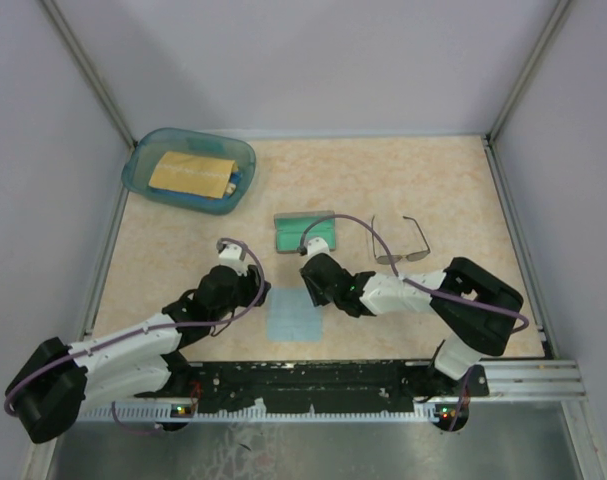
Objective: Organize the sunglasses
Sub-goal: Fold the glasses cleaning cloth at the center of the board.
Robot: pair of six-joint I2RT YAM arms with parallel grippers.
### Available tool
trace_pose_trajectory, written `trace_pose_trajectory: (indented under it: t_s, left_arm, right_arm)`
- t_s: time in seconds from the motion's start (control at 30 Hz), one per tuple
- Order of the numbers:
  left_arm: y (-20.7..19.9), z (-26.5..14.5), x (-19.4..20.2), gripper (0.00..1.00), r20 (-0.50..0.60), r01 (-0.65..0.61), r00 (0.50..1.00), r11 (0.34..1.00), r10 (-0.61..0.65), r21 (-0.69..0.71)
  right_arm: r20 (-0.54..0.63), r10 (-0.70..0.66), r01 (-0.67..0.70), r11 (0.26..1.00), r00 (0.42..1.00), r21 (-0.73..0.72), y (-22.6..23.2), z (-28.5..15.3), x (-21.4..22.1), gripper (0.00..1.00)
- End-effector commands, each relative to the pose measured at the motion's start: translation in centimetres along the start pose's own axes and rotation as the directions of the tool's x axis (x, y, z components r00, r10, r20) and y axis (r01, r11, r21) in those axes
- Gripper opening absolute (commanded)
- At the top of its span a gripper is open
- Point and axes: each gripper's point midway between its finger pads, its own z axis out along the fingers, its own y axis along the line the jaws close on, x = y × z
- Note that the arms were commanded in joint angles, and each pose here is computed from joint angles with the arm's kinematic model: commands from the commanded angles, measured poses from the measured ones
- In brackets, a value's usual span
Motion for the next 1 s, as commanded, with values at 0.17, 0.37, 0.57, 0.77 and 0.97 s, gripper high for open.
trace_pose_trajectory:
  t_s: [0.17, 0.37, 0.57, 0.77, 0.97]
  left_arm:
    - [-0.2, -0.2, -0.7, 0.55, 0.017, 0.005, 1.000, 1.000, -0.005, -0.004]
    - [-0.1, -0.1, -0.6, 0.55, 0.014, 0.003, 1.000, 1.000, -0.003, -0.006]
    - [-0.3, 0.1, -0.3, 0.55, 0.004, -0.005, 1.000, 1.000, 0.005, 0.002]
    - [-0.3, 0.4, 0.1, 0.55, -0.004, -0.009, 1.000, 1.000, 0.009, 0.007]
    - [-0.7, 0.7, 0.3, 0.55, -0.004, -0.022, 1.000, 0.999, 0.023, 0.033]
  right_arm:
    - [0.014, 0.009, -0.009, 1.000, 1.000, 0.012, 0.3, -0.1, -0.7, 0.23]
    - [0.006, 0.009, -0.009, 1.000, 1.000, 0.009, 0.3, 0.0, -0.4, 0.19]
    - [0.022, 0.009, -0.009, 1.000, 1.000, 0.007, 0.4, 0.0, -0.7, 0.10]
    - [0.040, -0.002, 0.001, 1.000, 0.999, 0.016, 0.2, 0.1, -1.0, 0.00]
    - [0.100, -0.011, 0.010, 1.000, 0.995, 0.018, -0.2, -0.2, -1.8, 0.00]
